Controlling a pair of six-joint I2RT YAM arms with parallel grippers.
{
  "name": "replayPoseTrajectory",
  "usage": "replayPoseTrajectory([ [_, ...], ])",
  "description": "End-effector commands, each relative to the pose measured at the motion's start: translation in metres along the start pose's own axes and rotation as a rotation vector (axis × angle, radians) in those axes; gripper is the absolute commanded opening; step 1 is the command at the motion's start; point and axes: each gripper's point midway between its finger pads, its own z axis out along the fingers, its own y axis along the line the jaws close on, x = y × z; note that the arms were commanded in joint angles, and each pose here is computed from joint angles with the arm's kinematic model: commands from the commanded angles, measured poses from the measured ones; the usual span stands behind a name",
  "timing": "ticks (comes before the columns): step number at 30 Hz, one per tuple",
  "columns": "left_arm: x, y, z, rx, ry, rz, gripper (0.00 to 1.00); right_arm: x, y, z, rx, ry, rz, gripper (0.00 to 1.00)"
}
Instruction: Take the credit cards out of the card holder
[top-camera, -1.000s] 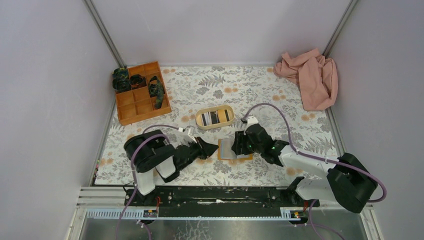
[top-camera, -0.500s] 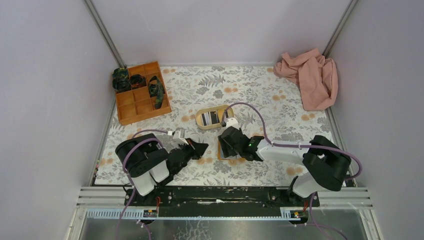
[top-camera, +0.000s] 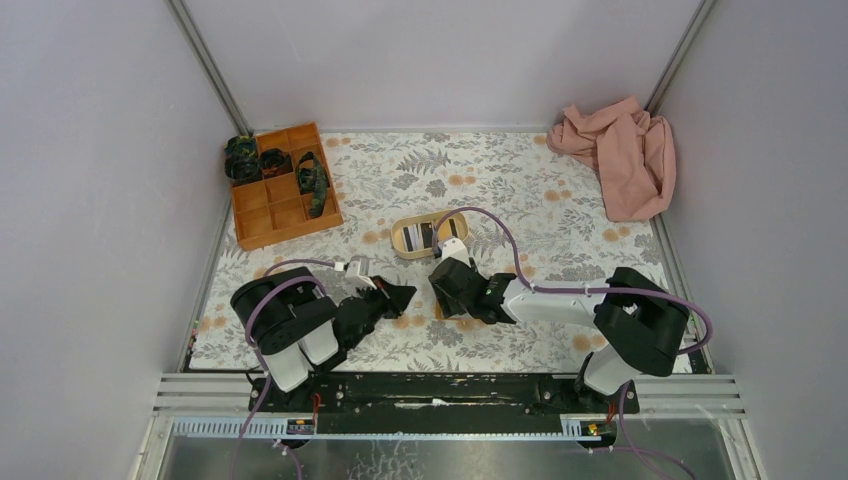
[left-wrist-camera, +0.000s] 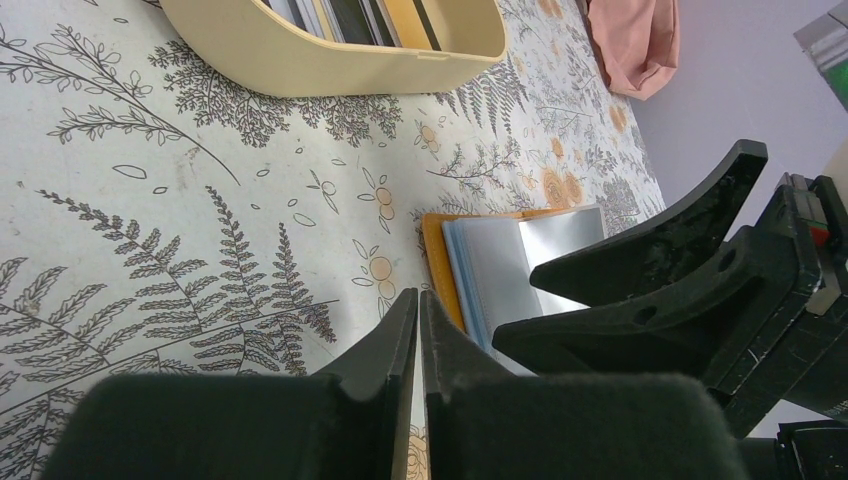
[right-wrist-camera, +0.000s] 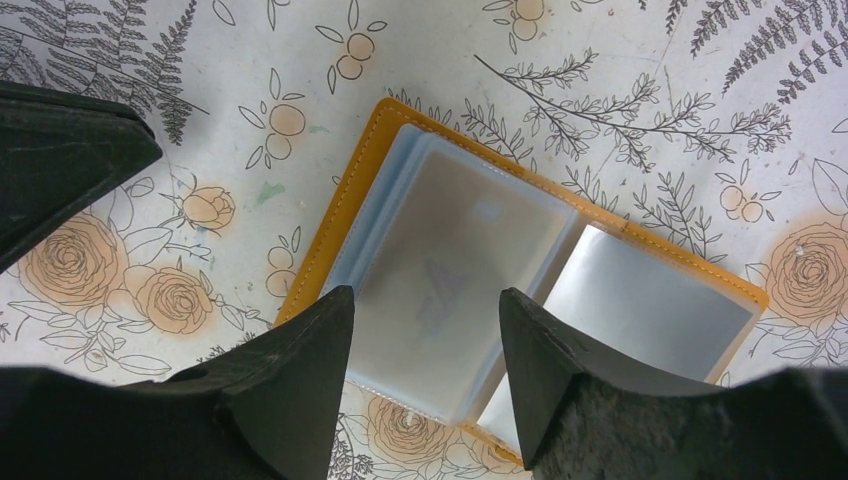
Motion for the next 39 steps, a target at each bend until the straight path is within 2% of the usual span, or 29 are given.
replayPoseTrajectory([
  [1,-0.012,-0.003,0.005,0.005,-0.056,0.002,0.1,-0.003,-0.003,0.0,0.033,-0.014,-0.002,0.61],
  [11,-0.011,-0.003,0.006,0.005,-0.053,0.005,0.1,0.013,-0.007,0.005,0.049,0.031,-0.018,0.56],
  [15,-0.012,-0.003,0.006,0.004,-0.055,0.003,0.1,0.019,-0.009,0.007,0.058,0.05,-0.021,0.49],
  [18,-0.011,-0.002,0.005,0.003,-0.053,0.003,0.1,0.024,-0.011,0.008,0.065,0.062,-0.014,0.39],
  [21,-0.011,-0.002,0.005,0.005,-0.053,0.003,0.09,0.027,-0.011,0.008,0.066,0.065,0.006,0.19],
  [23,-0.011,-0.002,0.005,0.006,-0.051,0.003,0.09,0.027,-0.011,0.007,0.063,0.061,0.012,0.01],
  [24,-0.011,-0.003,0.005,0.007,-0.052,0.002,0.09,0.026,-0.011,0.006,0.059,0.057,0.011,0.0],
  [25,-0.011,-0.002,0.005,0.005,-0.052,0.002,0.09,0.024,-0.01,0.005,0.053,0.047,0.016,0.03],
  [26,-0.011,-0.003,0.005,0.007,-0.051,0.003,0.09,0.021,-0.009,0.003,0.041,0.036,0.018,0.13],
  [27,-0.011,-0.003,0.006,0.007,-0.05,0.003,0.09,0.019,-0.008,0.001,0.03,0.029,0.013,0.3],
  [28,-0.01,-0.003,0.005,0.008,-0.048,0.003,0.09,0.016,-0.007,-0.002,0.027,0.021,0.003,0.43],
  [30,-0.01,-0.003,0.006,0.008,-0.048,0.002,0.09,0.01,-0.008,-0.006,0.048,0.009,-0.019,0.58],
  [32,-0.01,-0.003,0.006,0.009,-0.047,0.001,0.09,0.008,-0.007,-0.007,0.06,0.005,-0.033,0.61],
  [39,-0.01,-0.002,0.006,0.006,-0.045,-0.002,0.09,0.018,-0.004,-0.005,0.061,0.028,-0.059,0.61],
])
